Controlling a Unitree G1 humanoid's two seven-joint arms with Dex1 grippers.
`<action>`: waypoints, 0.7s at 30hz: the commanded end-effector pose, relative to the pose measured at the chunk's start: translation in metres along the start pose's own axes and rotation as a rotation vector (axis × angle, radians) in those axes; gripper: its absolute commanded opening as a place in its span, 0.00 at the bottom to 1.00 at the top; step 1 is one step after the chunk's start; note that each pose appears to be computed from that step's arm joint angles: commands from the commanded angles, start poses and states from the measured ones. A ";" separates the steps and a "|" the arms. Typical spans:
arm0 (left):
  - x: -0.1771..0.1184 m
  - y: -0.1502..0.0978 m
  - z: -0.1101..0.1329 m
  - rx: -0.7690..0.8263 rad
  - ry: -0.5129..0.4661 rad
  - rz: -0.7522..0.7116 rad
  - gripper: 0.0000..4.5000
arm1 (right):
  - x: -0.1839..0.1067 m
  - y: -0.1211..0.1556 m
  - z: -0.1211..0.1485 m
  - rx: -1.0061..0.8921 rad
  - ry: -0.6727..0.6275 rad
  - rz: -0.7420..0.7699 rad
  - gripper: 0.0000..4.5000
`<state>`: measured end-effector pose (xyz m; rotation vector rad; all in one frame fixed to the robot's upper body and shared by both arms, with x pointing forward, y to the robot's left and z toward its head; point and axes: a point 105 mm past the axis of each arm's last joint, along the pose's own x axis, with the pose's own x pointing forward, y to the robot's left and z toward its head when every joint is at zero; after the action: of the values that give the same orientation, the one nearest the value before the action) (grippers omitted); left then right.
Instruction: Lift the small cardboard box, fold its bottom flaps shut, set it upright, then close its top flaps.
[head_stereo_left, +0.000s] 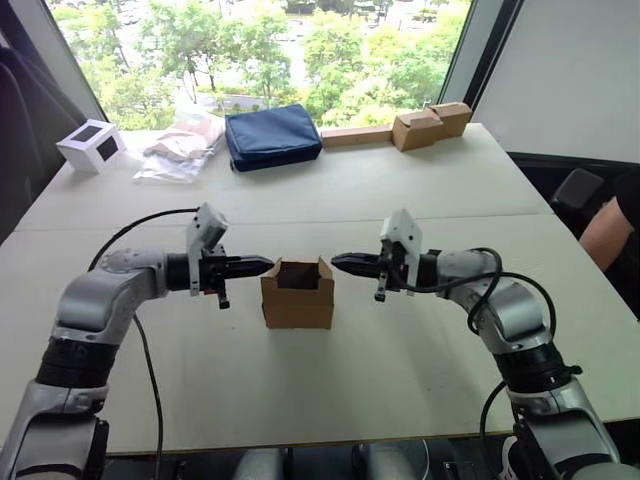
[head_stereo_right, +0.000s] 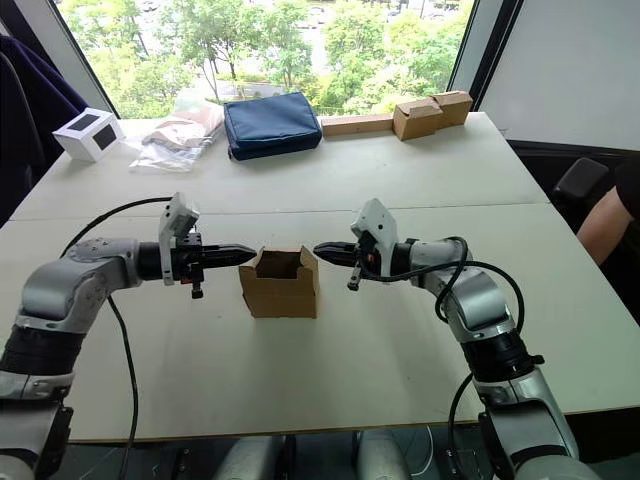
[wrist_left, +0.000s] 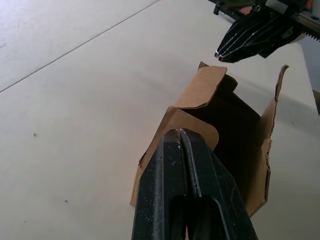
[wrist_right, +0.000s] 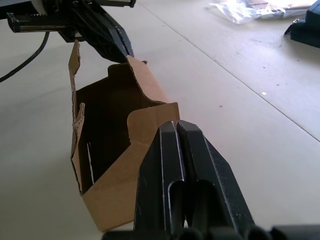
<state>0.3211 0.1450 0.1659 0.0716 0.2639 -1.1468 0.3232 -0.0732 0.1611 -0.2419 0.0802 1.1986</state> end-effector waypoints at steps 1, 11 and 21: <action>0.007 -0.001 0.000 0.060 0.014 -0.010 0.01 | 0.005 0.002 0.008 -0.044 -0.020 0.016 0.00; 0.017 -0.002 -0.011 0.067 0.042 -0.026 0.01 | 0.017 0.006 0.002 -0.068 0.008 0.050 0.00; 0.019 -0.004 -0.016 0.067 0.055 -0.031 0.01 | 0.023 0.005 -0.015 -0.088 0.066 0.044 0.00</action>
<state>0.3230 0.1305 0.1435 0.1416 0.2889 -1.1813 0.3252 -0.0547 0.1367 -0.3286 0.1210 1.2473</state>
